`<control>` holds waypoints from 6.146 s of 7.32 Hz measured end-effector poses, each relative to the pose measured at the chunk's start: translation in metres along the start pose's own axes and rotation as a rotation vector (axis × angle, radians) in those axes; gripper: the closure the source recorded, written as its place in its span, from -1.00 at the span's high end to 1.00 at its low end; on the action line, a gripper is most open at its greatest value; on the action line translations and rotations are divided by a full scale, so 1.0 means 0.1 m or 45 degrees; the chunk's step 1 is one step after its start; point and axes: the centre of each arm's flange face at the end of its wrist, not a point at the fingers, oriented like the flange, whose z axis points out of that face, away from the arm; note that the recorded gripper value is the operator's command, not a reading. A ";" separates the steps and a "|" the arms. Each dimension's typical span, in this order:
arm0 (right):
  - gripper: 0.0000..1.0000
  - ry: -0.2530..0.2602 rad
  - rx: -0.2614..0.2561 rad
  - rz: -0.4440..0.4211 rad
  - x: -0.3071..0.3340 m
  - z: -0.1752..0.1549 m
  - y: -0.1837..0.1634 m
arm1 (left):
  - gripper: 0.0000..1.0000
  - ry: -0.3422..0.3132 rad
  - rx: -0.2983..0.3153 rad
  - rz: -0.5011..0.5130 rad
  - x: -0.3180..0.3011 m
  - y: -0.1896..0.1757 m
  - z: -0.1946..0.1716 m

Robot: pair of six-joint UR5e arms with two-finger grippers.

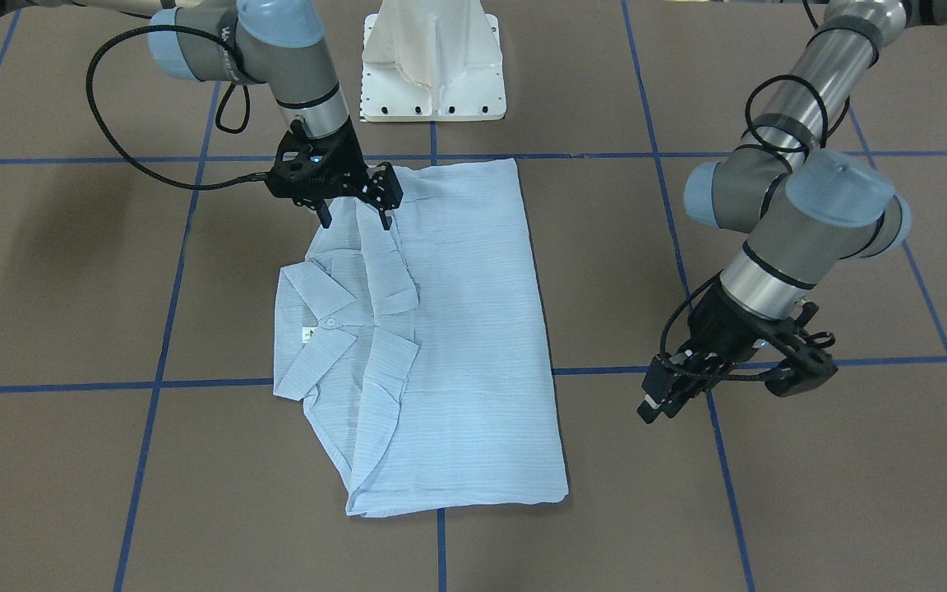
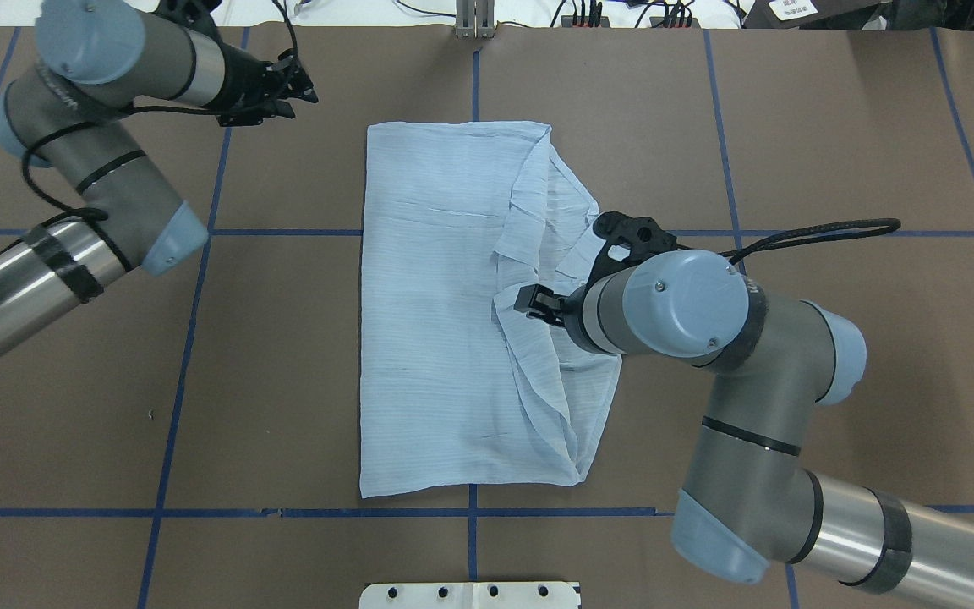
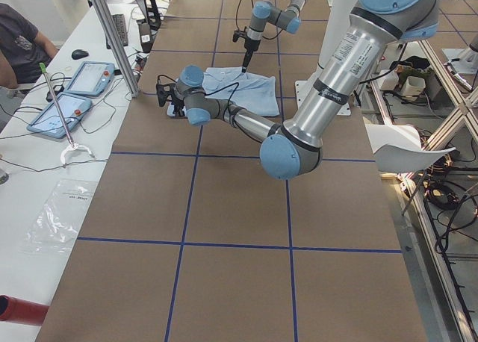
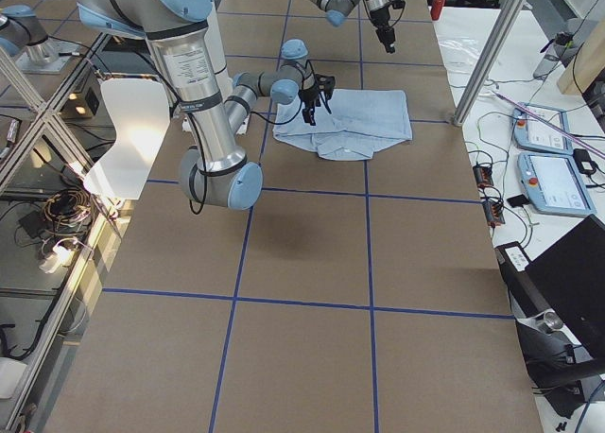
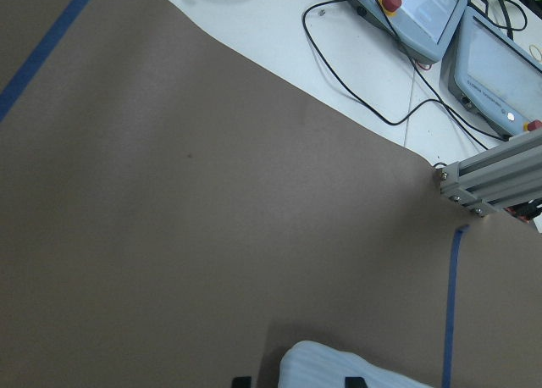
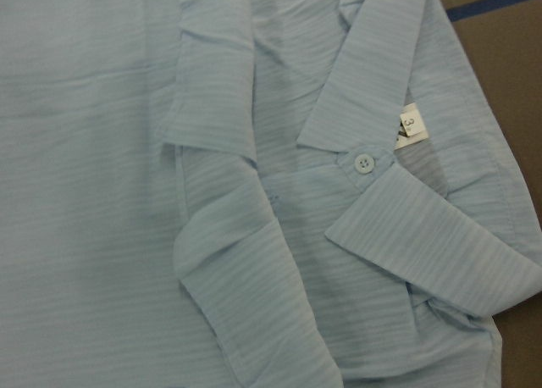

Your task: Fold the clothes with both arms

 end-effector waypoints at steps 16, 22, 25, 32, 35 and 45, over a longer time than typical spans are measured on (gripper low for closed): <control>1.00 0.433 -0.144 -0.988 -0.45 0.68 0.49 | -0.01 -0.046 -0.029 -0.027 -0.63 0.13 -0.21; 1.00 0.516 -0.156 -0.980 0.74 0.37 0.30 | 0.00 -0.010 -0.034 -0.022 -0.45 0.17 -0.32; 1.00 0.510 -0.126 -0.876 0.76 0.32 0.28 | 0.00 -0.004 -0.033 -0.021 -0.43 0.18 -0.35; 1.00 0.453 0.073 -0.693 -0.30 0.91 -1.19 | 0.00 0.003 -0.029 -0.016 -0.41 0.19 -0.38; 1.00 0.513 0.033 -0.689 0.05 1.04 -1.71 | 0.00 0.012 -0.029 -0.014 -0.38 0.19 -0.40; 0.63 0.150 0.029 0.621 0.05 0.13 0.08 | 0.00 0.034 -0.030 -0.001 -0.32 0.24 -0.48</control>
